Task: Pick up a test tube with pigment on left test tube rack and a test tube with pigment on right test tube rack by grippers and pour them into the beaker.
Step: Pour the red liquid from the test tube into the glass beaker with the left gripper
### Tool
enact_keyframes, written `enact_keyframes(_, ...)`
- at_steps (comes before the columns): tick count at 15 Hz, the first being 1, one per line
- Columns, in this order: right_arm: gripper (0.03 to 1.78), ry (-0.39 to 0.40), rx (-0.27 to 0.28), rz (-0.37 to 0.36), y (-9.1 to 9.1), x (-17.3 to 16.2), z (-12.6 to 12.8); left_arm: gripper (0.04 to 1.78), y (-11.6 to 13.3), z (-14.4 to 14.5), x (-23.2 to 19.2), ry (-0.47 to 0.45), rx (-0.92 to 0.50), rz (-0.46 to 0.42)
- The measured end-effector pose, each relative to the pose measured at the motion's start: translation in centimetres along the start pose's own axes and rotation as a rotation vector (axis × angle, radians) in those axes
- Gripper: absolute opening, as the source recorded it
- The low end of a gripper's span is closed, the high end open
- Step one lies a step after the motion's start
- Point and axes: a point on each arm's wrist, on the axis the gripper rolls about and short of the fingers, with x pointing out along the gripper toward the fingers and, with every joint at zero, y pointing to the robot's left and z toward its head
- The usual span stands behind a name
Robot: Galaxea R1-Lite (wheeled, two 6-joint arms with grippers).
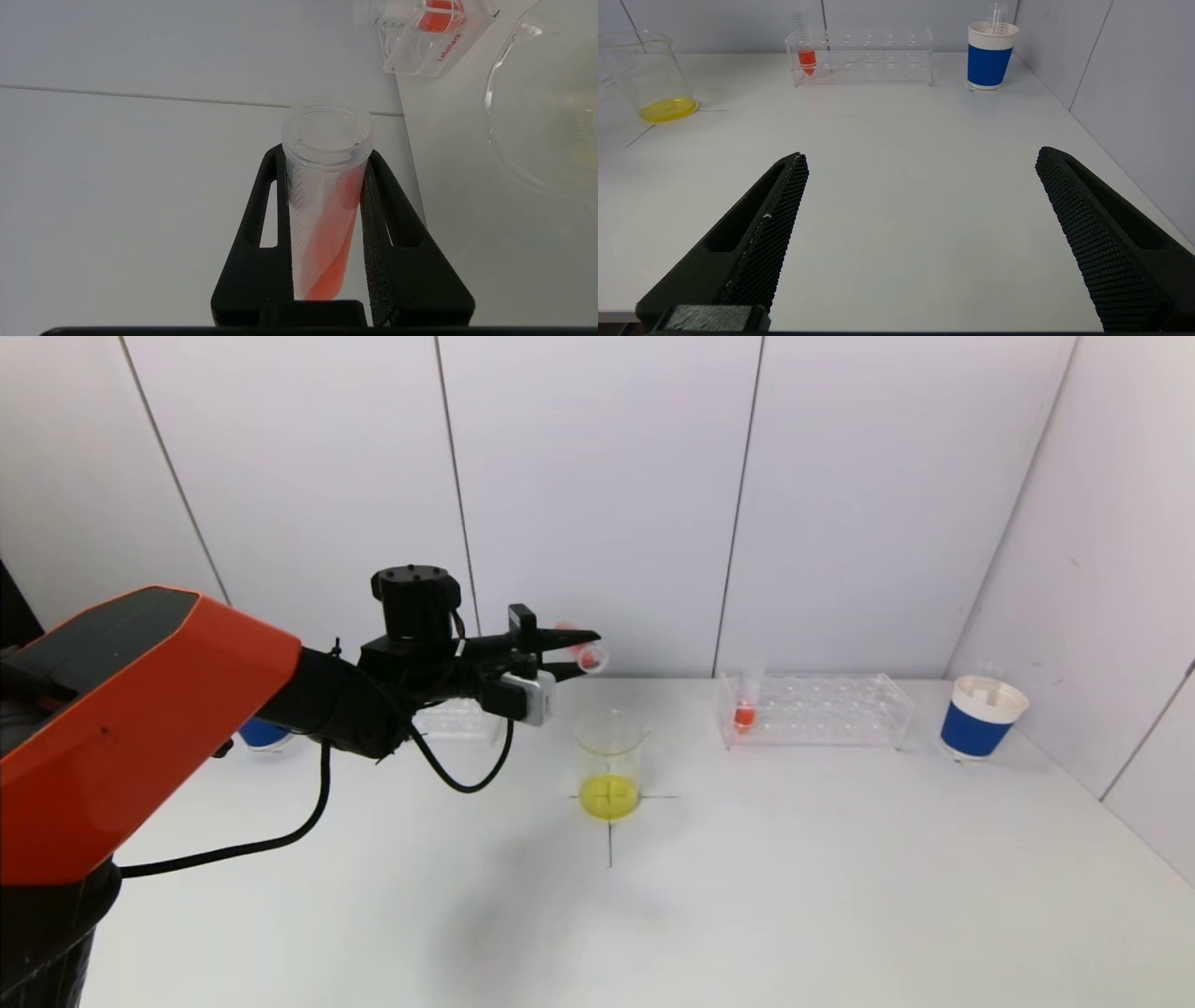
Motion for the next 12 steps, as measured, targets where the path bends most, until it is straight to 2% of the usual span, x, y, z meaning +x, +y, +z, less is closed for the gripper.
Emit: enact_keyframes(12,1.77,0.000,0.000,0.000,0.0,0.0,0.0,0.44,-1.4,-0.2,0.2,0.005,0.064,-0.026)
